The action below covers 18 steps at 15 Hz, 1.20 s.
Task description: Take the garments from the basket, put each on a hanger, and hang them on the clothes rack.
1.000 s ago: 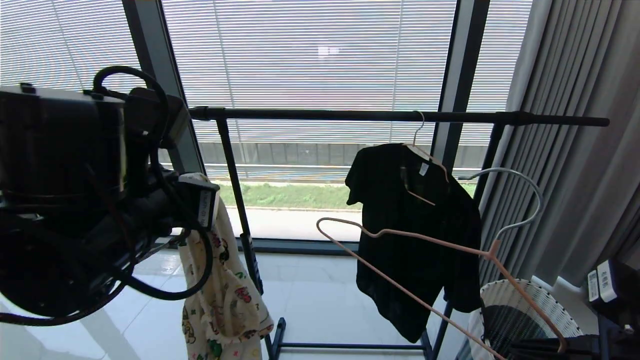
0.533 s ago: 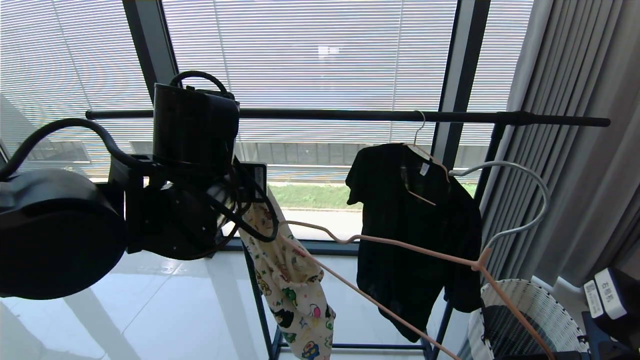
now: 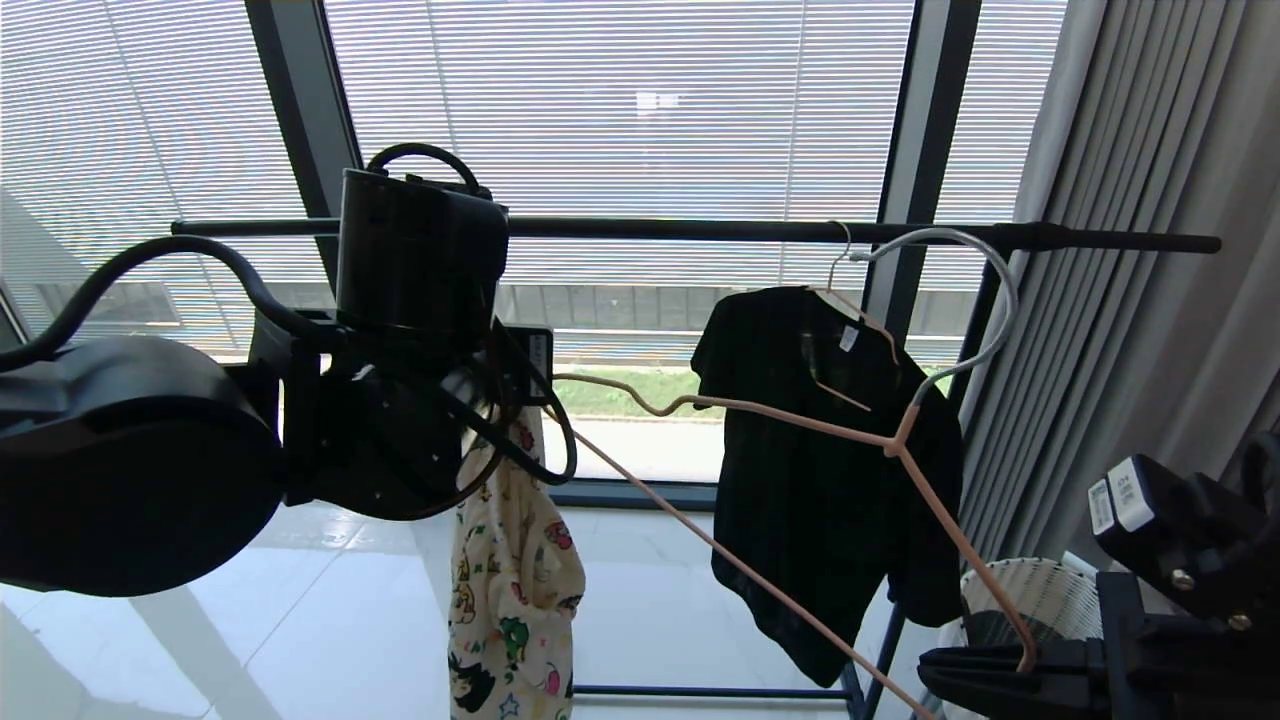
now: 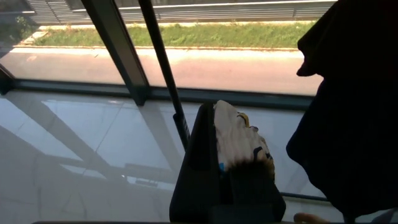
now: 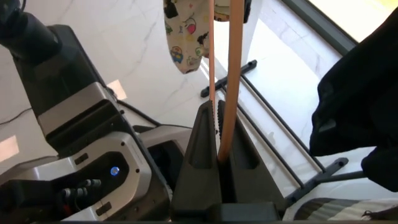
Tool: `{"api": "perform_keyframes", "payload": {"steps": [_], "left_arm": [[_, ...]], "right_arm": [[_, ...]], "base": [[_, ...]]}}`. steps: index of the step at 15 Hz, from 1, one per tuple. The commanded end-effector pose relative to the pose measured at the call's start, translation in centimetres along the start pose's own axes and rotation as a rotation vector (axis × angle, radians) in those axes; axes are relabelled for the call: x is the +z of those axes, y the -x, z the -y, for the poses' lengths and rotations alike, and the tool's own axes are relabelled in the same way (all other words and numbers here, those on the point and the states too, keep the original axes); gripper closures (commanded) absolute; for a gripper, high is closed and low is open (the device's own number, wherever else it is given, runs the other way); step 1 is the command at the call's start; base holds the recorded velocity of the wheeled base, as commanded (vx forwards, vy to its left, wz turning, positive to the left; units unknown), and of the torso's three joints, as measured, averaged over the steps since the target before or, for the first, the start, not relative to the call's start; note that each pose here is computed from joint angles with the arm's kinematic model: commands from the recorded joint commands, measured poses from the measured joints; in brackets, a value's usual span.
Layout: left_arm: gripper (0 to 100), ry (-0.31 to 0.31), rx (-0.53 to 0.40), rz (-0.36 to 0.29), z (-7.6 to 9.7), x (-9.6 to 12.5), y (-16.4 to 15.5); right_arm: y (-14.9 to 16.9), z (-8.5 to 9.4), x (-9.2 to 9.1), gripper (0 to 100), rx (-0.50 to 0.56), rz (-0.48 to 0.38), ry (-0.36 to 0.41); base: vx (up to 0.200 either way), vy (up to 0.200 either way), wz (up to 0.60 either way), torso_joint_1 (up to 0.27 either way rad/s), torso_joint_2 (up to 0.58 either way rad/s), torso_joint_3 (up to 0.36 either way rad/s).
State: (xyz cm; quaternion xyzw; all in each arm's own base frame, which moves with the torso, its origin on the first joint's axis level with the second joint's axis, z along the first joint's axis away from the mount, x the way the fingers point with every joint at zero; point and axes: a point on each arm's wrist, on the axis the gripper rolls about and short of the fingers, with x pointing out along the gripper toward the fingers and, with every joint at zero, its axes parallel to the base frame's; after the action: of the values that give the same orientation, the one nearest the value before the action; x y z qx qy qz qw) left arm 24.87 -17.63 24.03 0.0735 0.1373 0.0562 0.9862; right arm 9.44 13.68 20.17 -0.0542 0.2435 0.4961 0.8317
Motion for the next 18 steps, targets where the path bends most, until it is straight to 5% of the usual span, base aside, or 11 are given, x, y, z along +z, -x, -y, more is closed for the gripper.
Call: {"api": "perform_keyframes", "payload": {"steps": [1, 12, 18], "left_arm": [[100, 0.012, 0.018, 0.011, -0.1, 0.4, 0.0], [100, 0.046, 0.054, 0.04, -1.1, 1.5, 0.2], [100, 0.026, -0.038, 0.057, 0.9, 1.4, 2.3]], "right_arm": [[-1.2, -0.2, 0.5, 100, 0.013, -0.024, 0.003], [-3.6, -0.5, 0.9, 100, 0.03, -0.024, -0.033], [-6.2, -0.4, 3.2, 100, 0.03, -0.003, -0.036]], "base": [[0.0, 0.0, 0.0, 0.0, 0.0, 0.0], [0.0, 0.0, 0.0, 0.0, 0.0, 0.0], [0.0, 0.0, 0.0, 0.0, 0.0, 0.0]]}}
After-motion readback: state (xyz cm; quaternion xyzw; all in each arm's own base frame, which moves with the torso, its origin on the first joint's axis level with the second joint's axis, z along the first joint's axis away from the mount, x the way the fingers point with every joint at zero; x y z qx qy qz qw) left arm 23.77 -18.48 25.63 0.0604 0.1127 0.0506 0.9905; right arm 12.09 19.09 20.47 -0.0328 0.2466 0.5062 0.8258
